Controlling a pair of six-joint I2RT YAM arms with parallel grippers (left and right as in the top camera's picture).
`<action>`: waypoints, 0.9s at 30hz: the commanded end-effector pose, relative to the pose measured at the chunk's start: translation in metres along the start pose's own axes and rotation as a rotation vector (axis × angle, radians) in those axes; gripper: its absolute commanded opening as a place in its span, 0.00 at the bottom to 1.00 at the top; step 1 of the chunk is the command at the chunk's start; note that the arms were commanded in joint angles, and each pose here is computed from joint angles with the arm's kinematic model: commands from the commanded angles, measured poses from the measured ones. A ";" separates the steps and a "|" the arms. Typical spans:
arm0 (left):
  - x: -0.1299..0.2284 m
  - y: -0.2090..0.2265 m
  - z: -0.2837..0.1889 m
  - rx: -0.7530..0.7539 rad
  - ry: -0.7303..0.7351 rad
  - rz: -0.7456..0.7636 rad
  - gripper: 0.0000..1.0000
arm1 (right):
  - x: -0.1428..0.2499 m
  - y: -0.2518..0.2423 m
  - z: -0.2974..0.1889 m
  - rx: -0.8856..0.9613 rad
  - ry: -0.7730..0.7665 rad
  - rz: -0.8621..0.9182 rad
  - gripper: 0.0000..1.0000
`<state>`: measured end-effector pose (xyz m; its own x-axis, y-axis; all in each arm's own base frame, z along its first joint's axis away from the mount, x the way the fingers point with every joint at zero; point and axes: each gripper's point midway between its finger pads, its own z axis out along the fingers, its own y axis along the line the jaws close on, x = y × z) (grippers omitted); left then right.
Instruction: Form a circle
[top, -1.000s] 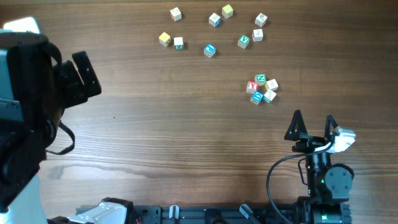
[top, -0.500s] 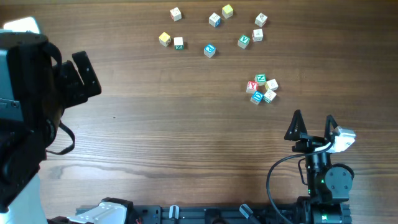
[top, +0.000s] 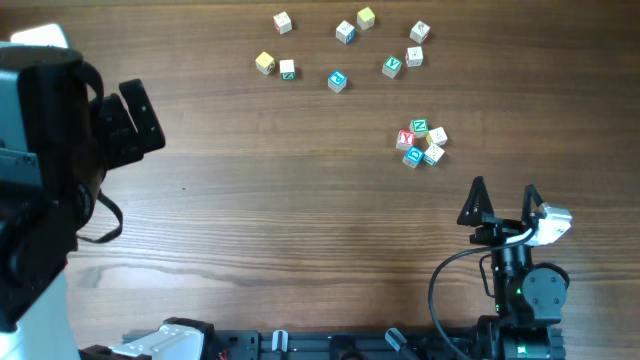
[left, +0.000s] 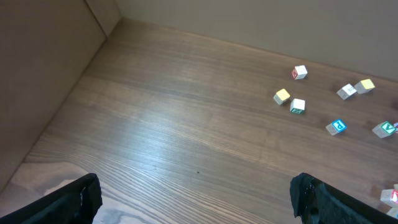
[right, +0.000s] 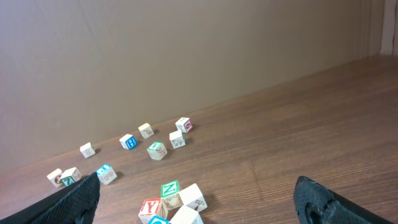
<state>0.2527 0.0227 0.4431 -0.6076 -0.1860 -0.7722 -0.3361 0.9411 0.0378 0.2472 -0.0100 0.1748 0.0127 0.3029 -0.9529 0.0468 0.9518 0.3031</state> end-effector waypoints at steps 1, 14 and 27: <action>-0.002 0.008 -0.019 0.029 -0.056 -0.031 1.00 | -0.001 0.004 -0.001 -0.022 -0.004 -0.017 1.00; 0.067 0.008 0.010 0.188 -0.263 -0.154 1.00 | 0.000 0.004 0.000 -0.021 0.002 -0.017 1.00; 0.167 -0.013 0.094 0.354 -0.466 -0.218 1.00 | 0.001 0.004 0.000 -0.020 0.003 -0.017 1.00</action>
<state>0.2173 0.0103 0.2724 -0.1867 -0.3117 -0.9317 -0.1498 0.9463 -0.2866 0.2473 -0.0095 0.1741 0.0087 0.3030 -0.9530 0.0444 0.9519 0.3031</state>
